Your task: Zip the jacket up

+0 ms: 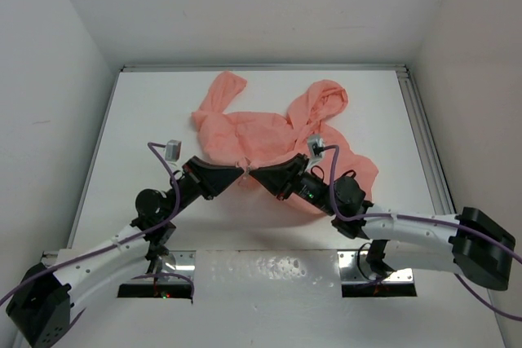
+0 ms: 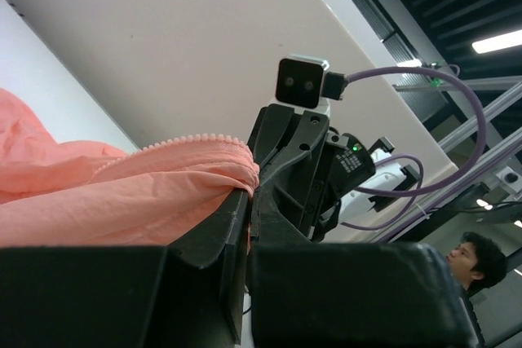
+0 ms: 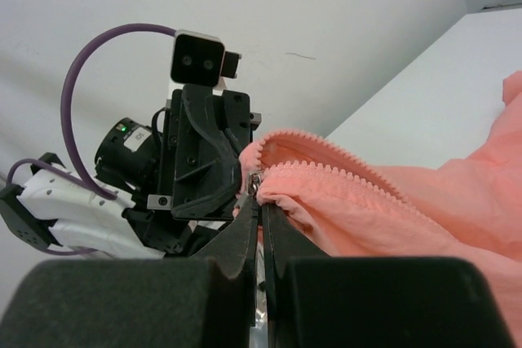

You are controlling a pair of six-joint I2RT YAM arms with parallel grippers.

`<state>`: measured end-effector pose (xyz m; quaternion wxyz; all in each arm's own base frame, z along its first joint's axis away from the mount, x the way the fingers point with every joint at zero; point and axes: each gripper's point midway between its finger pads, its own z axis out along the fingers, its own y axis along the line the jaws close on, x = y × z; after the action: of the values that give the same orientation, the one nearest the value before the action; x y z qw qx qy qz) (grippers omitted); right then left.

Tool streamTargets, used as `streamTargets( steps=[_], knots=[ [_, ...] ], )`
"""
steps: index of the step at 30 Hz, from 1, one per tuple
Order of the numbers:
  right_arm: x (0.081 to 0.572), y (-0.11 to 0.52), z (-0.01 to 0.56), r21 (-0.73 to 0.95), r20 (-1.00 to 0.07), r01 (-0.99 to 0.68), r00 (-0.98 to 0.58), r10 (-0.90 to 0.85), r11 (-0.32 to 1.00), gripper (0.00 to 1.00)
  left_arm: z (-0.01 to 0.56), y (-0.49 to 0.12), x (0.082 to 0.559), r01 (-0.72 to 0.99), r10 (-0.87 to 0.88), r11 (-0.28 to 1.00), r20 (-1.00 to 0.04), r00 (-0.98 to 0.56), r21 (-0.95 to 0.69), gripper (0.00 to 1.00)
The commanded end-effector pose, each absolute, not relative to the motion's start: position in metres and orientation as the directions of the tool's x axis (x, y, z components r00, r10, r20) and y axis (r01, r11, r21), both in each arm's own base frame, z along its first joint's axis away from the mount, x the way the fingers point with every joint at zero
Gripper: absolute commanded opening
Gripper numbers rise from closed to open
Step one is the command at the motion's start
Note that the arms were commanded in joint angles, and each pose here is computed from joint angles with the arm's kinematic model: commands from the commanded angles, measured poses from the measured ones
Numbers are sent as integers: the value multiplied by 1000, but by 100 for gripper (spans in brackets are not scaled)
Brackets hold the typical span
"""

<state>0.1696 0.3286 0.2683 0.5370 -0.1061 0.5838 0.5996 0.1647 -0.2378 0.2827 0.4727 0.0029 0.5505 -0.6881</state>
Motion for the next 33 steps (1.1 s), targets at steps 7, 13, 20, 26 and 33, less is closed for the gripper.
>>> streamTargets(
  steps=[7,13,20,26,33],
  knots=[
    [169,332,310,602,-745,-760,-425,515,244,0,253,-249,157,626,-540,116,-579,-612,-771,0],
    [178,340,295,627,-759,-712,-467,454,316,0,255,-250,152,637,-528,103,-585,-616,-764,0],
    [201,342,276,651,-754,-649,-490,437,394,0,271,-250,143,662,-516,67,-593,-618,-747,0],
    [205,337,258,668,-743,-610,-515,426,427,0,284,-243,142,683,-546,71,-602,-583,-727,0],
    [214,334,240,653,-756,-565,-524,392,504,0,279,-247,138,677,-521,49,-597,-610,-734,0]
  ],
)
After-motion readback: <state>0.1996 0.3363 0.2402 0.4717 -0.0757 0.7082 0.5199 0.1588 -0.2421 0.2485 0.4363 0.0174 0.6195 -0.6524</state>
